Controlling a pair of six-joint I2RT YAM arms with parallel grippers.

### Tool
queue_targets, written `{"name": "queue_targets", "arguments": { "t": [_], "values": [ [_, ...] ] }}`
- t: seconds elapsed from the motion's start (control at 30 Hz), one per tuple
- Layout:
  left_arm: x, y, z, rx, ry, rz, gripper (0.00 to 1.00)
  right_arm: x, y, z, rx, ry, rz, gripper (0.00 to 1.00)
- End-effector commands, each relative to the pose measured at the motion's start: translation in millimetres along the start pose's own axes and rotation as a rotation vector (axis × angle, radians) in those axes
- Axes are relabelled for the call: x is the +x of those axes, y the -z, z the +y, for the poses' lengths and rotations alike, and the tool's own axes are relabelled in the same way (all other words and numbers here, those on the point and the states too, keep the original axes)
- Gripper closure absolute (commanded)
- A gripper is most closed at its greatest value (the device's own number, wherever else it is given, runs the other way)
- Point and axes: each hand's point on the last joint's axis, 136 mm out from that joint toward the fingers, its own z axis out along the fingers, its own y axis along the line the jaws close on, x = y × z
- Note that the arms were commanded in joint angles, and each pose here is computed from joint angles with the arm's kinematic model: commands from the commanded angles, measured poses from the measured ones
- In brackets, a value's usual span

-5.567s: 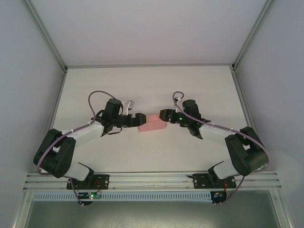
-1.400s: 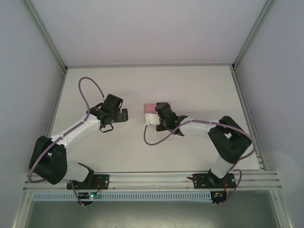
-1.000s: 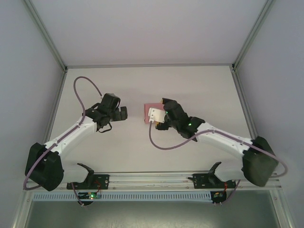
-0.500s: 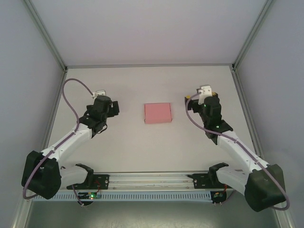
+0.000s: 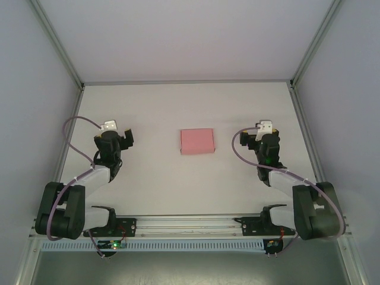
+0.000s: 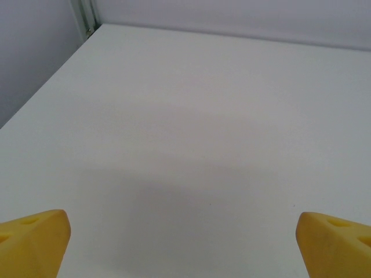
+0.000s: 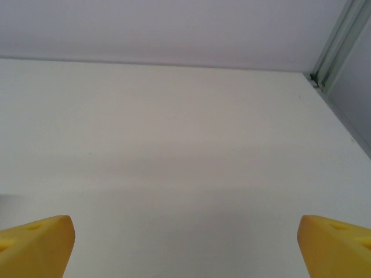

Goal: Assemble paper box

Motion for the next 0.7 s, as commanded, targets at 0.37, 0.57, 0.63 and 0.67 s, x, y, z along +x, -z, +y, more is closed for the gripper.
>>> {"name": "queue_targets", "arguments": {
  "t": [0.37,0.57,0.63,0.67],
  "values": [
    [25,-37,-18,0.171,-0.077,0.010,0.00,11,-30,-22,0.030,-0.055,-0.036,0.02],
    [23,-38,-21,0.187,-0.086,-0.023,0.00,10,-27,-23,0.034,-0.062,-0.063,0.02],
    [24,-38,-21,0.186,-0.087,-0.009,0.00,10,-27,-23,0.034,-0.063,-0.062,0.02],
    [24,-38,-21,0.187,-0.088,-0.016,0.00,11,-27,-23,0.033,-0.061,-0.058,0.02]
  ]
}}
